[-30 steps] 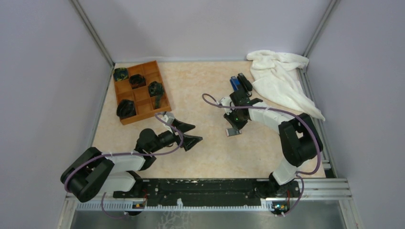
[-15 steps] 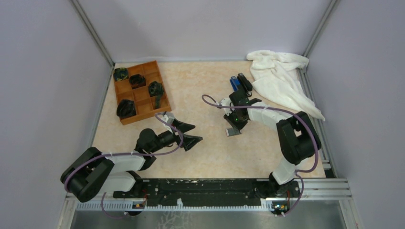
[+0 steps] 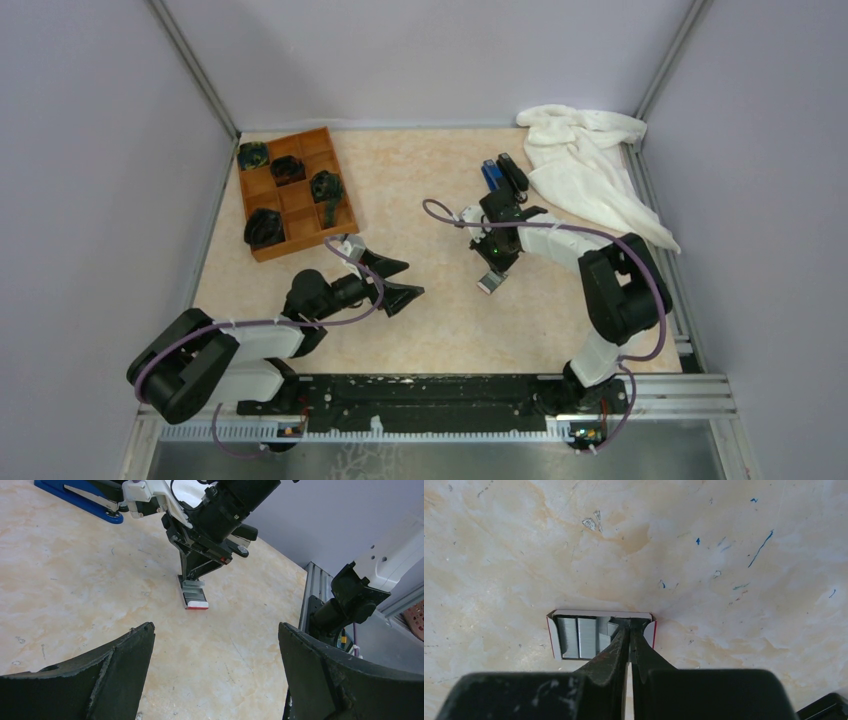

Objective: Unload the staples from the stapler

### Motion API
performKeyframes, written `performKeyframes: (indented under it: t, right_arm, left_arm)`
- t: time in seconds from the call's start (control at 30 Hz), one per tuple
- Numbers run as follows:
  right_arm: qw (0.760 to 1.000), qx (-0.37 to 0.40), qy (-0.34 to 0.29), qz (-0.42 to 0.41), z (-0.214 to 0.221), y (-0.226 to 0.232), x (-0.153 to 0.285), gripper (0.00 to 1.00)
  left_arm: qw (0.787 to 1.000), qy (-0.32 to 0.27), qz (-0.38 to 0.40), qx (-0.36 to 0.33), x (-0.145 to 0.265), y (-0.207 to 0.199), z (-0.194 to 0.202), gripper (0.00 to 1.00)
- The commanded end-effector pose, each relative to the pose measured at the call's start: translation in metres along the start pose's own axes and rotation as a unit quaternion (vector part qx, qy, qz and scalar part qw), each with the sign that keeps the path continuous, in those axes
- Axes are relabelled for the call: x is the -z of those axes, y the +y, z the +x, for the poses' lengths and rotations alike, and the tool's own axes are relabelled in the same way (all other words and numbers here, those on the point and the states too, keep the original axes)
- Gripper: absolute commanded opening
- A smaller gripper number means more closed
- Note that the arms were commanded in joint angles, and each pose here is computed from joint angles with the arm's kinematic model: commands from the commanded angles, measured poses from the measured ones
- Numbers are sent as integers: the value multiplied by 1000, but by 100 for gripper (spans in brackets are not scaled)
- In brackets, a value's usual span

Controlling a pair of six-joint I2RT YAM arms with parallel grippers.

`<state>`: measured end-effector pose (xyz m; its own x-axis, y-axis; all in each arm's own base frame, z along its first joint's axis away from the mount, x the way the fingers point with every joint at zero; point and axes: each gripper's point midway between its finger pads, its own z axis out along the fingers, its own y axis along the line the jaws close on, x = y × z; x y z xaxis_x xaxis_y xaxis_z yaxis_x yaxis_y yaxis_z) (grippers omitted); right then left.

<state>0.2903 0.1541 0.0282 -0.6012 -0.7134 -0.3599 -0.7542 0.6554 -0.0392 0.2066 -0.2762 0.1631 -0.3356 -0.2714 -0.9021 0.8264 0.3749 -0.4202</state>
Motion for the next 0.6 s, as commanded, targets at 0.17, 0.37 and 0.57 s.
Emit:
performKeyframes:
  t: [0.17,0.37,0.57]
  right_arm:
    - [999,21,-26,19,-15,0,12,4]
    - [999,27,-27,25,-17,0,13,4]
    - [998,31,-34,31,-20,-1,17,4]
  left_arm:
    - [1000,-12,8,-4,-2,-3,-8,98]
    - [1000,-12,7,-4,-2,-3,-9,98]
    - [1000,-12,8,-5,-4,-4,-10,98]
